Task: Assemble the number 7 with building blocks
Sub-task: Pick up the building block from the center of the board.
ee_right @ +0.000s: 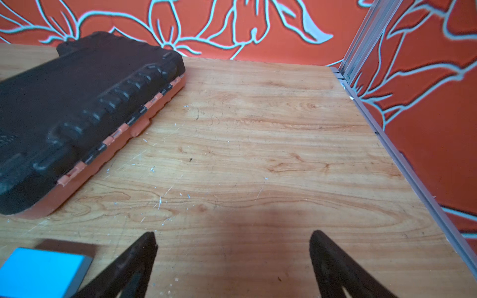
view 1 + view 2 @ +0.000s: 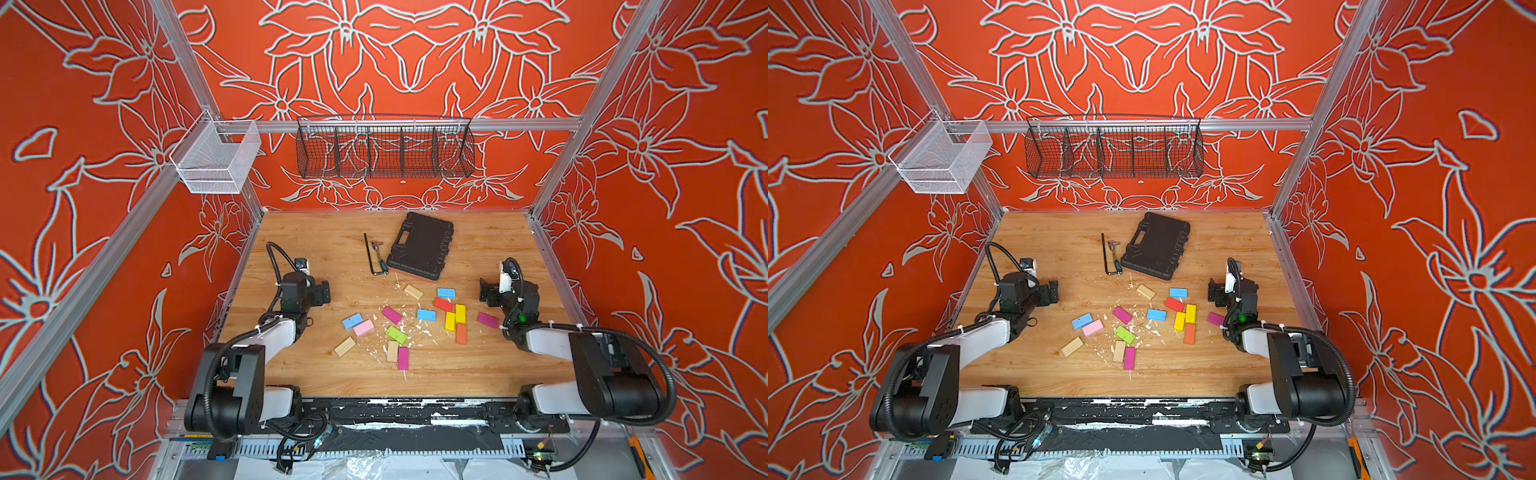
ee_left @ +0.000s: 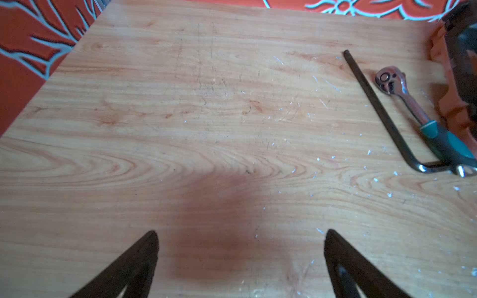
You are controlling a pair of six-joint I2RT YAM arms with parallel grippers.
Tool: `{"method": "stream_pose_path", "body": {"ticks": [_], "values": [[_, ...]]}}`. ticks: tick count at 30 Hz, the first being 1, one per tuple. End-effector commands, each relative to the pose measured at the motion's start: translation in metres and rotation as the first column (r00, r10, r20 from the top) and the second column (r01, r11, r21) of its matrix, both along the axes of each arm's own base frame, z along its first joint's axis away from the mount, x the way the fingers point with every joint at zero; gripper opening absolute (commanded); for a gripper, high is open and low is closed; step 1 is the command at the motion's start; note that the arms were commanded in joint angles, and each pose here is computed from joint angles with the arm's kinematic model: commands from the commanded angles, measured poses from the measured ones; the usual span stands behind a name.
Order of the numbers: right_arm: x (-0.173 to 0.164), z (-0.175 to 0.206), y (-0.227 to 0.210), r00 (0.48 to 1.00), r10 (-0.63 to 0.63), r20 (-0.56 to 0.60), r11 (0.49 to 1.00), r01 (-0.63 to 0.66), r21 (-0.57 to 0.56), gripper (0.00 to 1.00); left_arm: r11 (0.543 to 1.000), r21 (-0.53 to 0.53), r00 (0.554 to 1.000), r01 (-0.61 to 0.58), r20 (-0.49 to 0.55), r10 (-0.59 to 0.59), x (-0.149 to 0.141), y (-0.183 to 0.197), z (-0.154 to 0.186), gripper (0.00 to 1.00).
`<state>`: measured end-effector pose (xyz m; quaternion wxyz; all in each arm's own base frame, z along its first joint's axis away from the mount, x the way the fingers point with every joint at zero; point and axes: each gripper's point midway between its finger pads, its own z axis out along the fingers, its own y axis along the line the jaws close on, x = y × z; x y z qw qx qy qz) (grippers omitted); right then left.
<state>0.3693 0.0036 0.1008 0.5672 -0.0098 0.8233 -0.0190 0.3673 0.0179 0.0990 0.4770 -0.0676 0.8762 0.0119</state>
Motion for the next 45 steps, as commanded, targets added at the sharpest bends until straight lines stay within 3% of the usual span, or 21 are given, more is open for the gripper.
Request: {"method": "stream_pose_path", "body": {"ticks": [1,8,14,19,23,26,29,33,35,40,45], "values": [[-0.003,0.011,-0.007,0.999,-0.032,0.015,0.999,0.032,-0.007,0.95,0.998,-0.023,0.997,-0.065,-0.041,0.064,-0.006,0.008,0.016,0.97],[-0.016,0.056,-0.023,0.990,-0.134,0.036,0.991,0.134,0.000,0.95,0.965,-0.070,0.966,-0.255,-0.055,0.251,-0.032,0.028,0.044,0.97],[-0.028,0.102,-0.030,0.964,-0.262,0.049,0.939,0.242,0.245,0.97,0.916,-0.237,0.942,-0.323,0.016,0.336,-0.052,0.027,0.090,0.97],[-0.028,0.135,0.008,0.994,-0.106,0.000,0.898,0.095,0.429,0.97,0.919,-0.318,0.968,-0.234,0.011,0.251,-0.061,0.006,0.119,0.97],[-0.029,0.150,0.033,0.996,0.016,-0.088,0.859,0.031,0.511,0.97,0.912,-0.385,0.990,-0.140,-0.035,0.137,-0.069,-0.018,0.131,0.97],[-0.029,0.159,0.065,0.971,0.208,-0.114,0.821,-0.110,0.560,0.97,0.882,-0.470,0.999,-0.031,-0.047,0.010,-0.072,-0.045,0.134,0.97],[-0.035,0.156,0.089,0.919,0.344,-0.191,0.780,-0.166,0.604,0.97,0.854,-0.520,0.993,0.006,-0.095,-0.065,-0.079,-0.062,0.129,0.97],[-0.045,0.141,0.106,0.865,0.414,-0.281,0.756,-0.156,0.635,0.97,0.833,-0.546,0.969,0.093,-0.143,-0.202,-0.090,-0.090,0.122,0.97],[-0.051,0.135,0.114,0.840,0.443,-0.314,0.751,-0.156,0.642,0.97,0.843,-0.524,0.946,0.121,-0.197,-0.258,-0.097,-0.102,0.117,0.97],[-0.069,0.115,0.123,0.771,0.454,-0.446,0.802,-0.136,0.582,0.96,0.854,-0.485,0.882,0.188,-0.298,-0.364,-0.108,-0.130,0.100,0.97],[-0.080,0.098,0.136,0.710,0.482,-0.514,0.814,-0.145,0.563,0.93,0.854,-0.470,0.843,0.223,-0.348,-0.411,-0.109,-0.150,0.087,0.97]]}}
